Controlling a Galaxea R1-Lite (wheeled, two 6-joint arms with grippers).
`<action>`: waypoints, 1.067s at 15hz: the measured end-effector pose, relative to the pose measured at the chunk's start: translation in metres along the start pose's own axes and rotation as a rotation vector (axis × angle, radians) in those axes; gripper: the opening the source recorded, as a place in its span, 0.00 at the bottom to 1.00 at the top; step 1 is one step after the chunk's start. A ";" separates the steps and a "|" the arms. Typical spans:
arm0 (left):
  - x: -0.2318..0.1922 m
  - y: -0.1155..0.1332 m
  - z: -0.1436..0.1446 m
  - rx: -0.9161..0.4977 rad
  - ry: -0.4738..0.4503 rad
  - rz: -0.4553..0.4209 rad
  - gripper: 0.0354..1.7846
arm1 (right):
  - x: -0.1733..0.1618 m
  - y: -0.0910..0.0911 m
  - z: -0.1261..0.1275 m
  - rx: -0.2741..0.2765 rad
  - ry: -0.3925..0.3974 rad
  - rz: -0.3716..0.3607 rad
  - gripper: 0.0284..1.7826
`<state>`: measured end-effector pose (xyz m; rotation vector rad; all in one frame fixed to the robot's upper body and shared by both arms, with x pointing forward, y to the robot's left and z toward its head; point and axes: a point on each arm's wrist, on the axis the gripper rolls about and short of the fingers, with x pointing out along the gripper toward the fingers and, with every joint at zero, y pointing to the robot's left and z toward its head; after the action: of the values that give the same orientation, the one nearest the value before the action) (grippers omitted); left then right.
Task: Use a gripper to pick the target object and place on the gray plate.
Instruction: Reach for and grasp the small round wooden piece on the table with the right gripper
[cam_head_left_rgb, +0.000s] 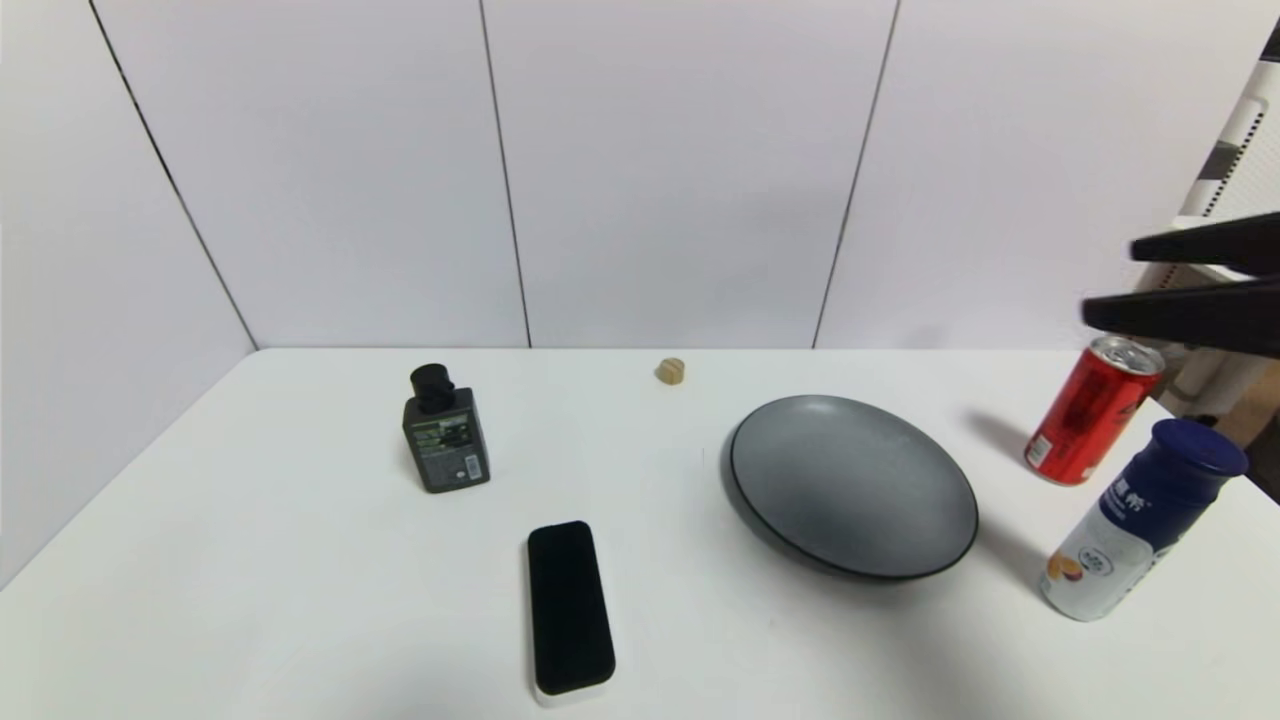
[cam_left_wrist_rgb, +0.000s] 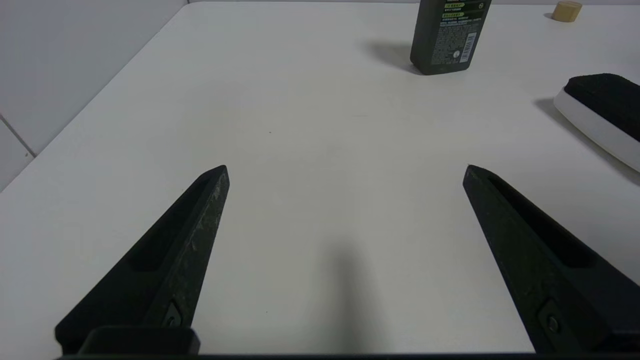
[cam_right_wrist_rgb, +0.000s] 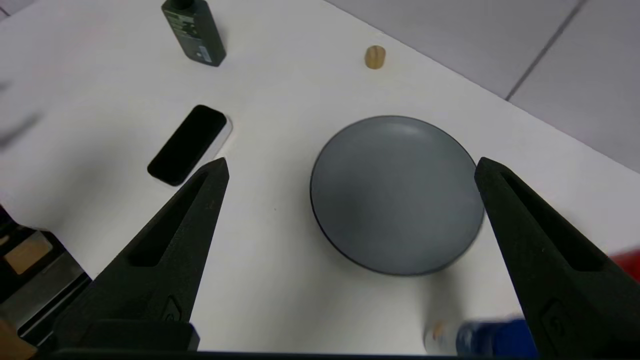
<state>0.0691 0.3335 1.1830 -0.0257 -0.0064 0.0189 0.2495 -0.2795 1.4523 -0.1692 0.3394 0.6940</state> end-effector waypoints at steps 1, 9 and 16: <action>0.000 0.000 0.000 0.000 0.000 0.000 0.94 | 0.020 -0.004 0.009 -0.003 0.019 0.030 0.95; 0.000 0.000 0.000 0.000 0.000 0.000 0.94 | 0.174 0.010 0.028 0.033 0.173 0.198 0.95; 0.000 0.000 0.000 0.000 0.000 0.000 0.94 | 0.249 0.023 0.015 0.052 0.251 0.035 0.95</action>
<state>0.0691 0.3335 1.1830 -0.0253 -0.0064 0.0189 0.4164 -0.1092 1.3757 -0.2015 0.6012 0.6990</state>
